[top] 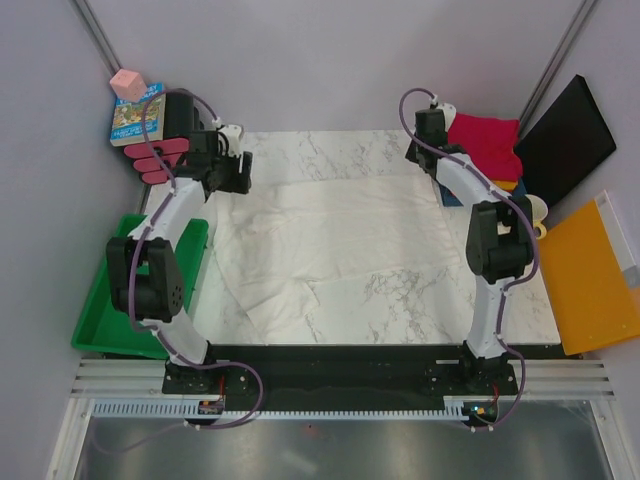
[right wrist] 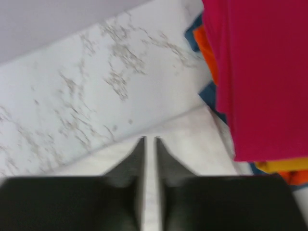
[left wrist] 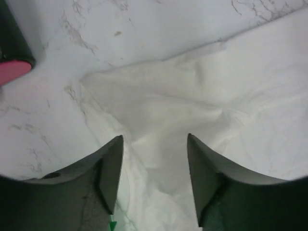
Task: Fold and stack the t-shirts
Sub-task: Fold the flattened tshirt in 1/3 of the way
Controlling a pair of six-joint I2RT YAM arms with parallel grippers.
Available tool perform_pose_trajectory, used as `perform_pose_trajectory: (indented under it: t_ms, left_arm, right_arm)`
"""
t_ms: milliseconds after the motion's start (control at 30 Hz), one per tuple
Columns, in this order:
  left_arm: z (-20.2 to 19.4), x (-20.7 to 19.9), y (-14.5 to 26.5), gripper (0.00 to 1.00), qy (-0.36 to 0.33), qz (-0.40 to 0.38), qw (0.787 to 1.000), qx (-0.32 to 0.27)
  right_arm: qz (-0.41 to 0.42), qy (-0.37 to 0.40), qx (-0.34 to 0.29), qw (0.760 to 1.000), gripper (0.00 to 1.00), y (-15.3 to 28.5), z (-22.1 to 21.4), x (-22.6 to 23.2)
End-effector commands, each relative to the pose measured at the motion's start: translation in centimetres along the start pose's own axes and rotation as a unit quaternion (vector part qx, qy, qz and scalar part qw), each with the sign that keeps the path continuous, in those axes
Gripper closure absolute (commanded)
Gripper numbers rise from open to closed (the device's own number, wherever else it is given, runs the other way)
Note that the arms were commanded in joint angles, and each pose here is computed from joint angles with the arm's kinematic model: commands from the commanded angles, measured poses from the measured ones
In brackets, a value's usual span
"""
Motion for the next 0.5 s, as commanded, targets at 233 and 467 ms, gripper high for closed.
perform_pose_trajectory:
  t_ms: [233, 467]
  left_arm:
    - [-3.4, -0.2, -9.9, 0.98, 0.020, -0.004, 0.994, 0.111]
    - [-4.5, 2.4, -11.8, 0.98, 0.006, 0.060, 0.990, 0.126]
  right_arm:
    - [0.030, 0.017, 0.094, 0.995, 1.00, -5.8, -6.2, 3.1]
    - [0.020, 0.026, 0.113, 0.993, 1.00, -6.3, -8.2, 2.8]
Point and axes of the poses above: each gripper's point midway between its finger pads, its own y axis back along the fingers, its own x axis along the line the jaws close on, z = x × y, the point moved 1 cm from there along y, back along the fingers, and after that the axes turned 15 degrees about y, right-handed, at the moved point
